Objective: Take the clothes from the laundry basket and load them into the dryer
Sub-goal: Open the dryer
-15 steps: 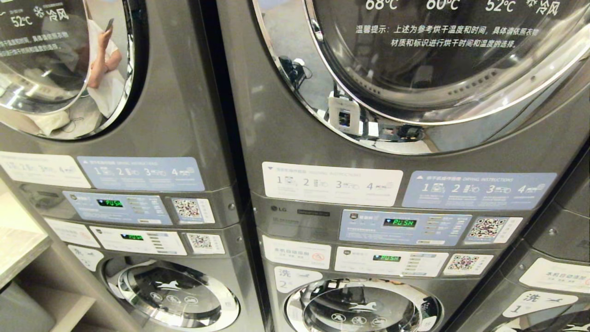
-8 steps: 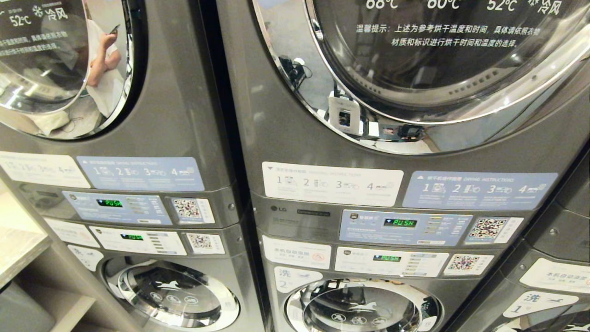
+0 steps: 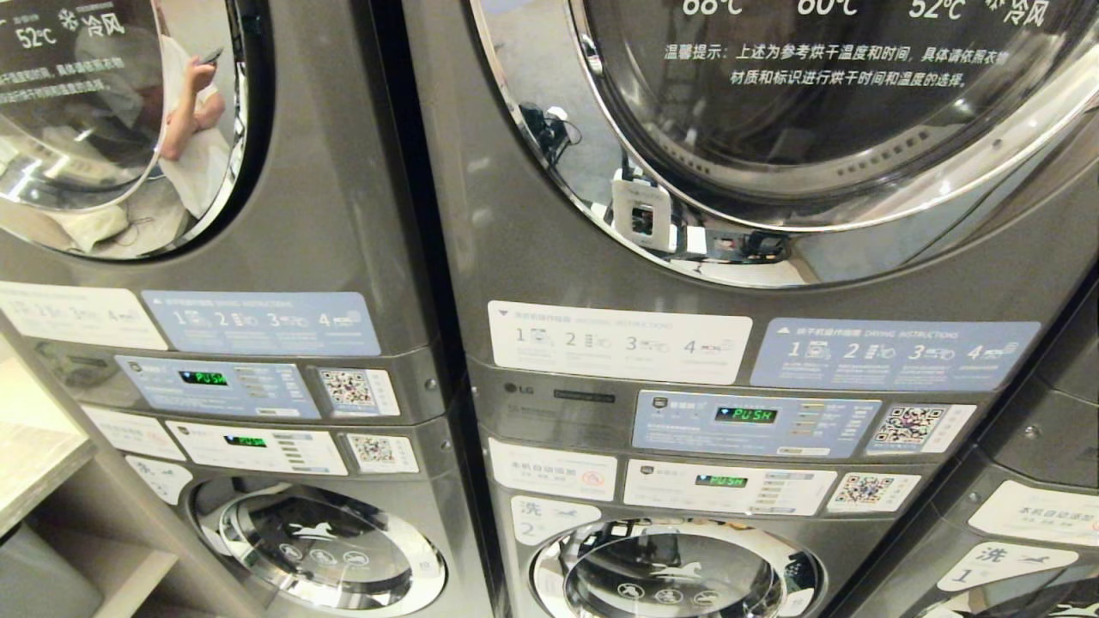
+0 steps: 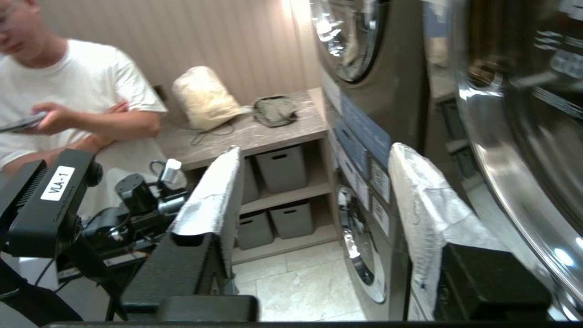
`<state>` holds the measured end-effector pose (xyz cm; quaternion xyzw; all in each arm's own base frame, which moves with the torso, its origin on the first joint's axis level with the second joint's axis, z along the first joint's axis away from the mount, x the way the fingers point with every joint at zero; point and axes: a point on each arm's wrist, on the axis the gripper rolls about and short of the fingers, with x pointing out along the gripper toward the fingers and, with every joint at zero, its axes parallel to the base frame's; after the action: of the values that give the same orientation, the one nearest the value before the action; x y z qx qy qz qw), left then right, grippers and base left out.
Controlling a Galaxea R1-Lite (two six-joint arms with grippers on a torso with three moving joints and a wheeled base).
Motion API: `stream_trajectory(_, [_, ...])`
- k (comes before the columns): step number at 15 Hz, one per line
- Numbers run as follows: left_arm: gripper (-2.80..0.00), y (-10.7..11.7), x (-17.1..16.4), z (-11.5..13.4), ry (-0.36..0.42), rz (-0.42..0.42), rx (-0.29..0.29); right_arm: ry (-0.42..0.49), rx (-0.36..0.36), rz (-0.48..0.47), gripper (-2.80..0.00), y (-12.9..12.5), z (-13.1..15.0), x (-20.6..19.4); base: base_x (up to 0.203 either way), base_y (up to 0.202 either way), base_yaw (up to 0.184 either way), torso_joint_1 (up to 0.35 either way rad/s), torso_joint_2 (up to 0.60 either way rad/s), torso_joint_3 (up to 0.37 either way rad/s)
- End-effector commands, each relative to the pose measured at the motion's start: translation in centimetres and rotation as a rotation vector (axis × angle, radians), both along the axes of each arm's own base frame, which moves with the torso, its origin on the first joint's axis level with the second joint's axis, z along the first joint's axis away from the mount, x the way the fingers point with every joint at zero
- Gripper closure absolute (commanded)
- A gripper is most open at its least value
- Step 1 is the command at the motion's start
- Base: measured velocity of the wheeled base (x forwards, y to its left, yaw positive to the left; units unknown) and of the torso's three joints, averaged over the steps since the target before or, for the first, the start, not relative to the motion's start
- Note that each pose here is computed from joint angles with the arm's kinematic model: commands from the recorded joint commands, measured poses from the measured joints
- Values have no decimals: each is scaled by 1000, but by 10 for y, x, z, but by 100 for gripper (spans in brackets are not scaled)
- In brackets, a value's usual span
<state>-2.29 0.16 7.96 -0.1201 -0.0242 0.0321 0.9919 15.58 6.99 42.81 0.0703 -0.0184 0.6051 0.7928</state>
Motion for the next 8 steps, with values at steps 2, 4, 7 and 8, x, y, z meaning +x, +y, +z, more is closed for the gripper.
stream_trajectory(2, [0,0,2,-8,28,1,-1,15,-16,68,-280,28,-8,27,0,0,0,0,0,0])
stream_trajectory(4, [0,0,2,-8,30,1,-1,-57,-27,-16,-280,50,-11,42,0,0,0,0,0,0])
stream_trajectory(7, [0,0,2,-8,30,0,-1,-240,-58,-104,-280,86,-16,59,0,0,0,0,0,0])
stream_trajectory(8, [0,0,2,-8,30,0,-1,-304,-50,-129,-280,96,-16,66,0,0,0,0,0,0])
